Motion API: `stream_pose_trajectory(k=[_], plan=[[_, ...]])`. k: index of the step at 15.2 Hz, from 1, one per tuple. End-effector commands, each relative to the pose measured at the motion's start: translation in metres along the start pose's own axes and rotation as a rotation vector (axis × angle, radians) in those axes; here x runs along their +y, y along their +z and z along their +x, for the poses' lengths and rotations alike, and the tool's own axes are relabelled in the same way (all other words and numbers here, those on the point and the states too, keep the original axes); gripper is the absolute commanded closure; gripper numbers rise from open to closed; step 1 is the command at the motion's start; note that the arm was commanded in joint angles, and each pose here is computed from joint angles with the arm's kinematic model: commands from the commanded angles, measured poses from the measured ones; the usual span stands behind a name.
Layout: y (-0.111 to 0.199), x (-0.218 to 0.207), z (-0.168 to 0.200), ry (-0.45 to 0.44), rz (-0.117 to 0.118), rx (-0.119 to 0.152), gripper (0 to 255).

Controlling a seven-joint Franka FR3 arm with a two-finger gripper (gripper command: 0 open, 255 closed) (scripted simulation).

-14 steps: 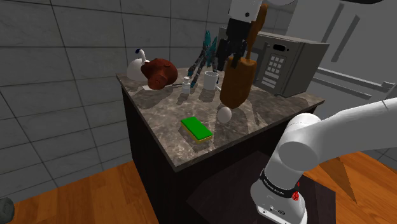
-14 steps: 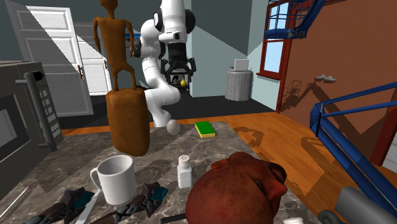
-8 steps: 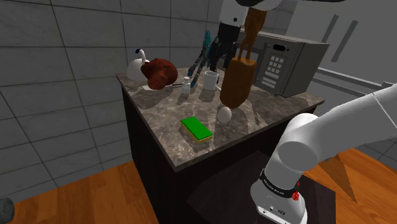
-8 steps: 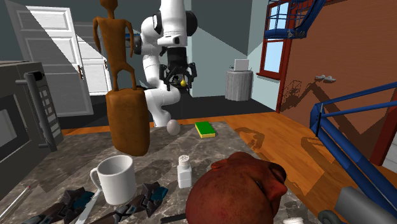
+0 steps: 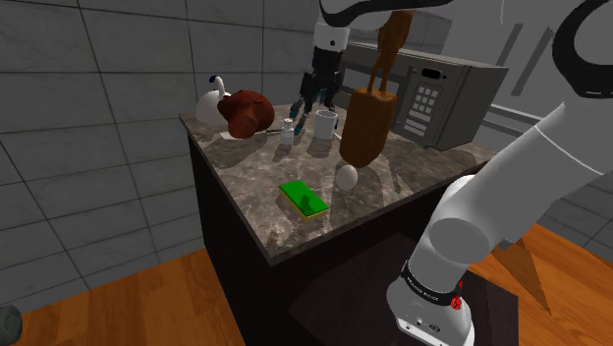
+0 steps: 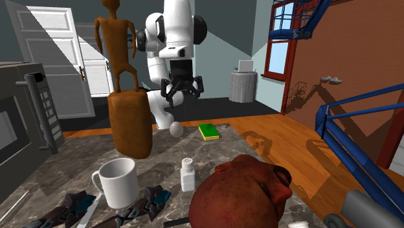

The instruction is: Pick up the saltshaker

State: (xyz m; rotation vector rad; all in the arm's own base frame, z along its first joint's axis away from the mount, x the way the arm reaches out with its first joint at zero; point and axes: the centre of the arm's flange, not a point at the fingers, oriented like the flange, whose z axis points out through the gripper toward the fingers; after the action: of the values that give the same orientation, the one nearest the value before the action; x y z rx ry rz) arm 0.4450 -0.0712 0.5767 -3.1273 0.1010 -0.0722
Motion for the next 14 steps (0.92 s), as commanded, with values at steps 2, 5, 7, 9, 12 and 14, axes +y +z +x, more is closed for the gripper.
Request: stream_pose_trajectory(k=[2, 5, 7, 9, 12, 14], plan=[[0.018, 0.014, 0.038, -0.004, -0.003, -0.009, 0], [0.034, 0.027, 0.074, -0.007, -0.005, -0.019, 0], [0.045, 0.035, 0.097, -0.010, -0.006, -0.025, 0], [0.056, 0.044, 0.120, -0.012, -0.008, -0.031, 0], [0.073, 0.056, 0.155, -0.016, -0.010, -0.041, 0], [0.080, 0.061, 0.170, -0.017, -0.011, -0.045, 0]])
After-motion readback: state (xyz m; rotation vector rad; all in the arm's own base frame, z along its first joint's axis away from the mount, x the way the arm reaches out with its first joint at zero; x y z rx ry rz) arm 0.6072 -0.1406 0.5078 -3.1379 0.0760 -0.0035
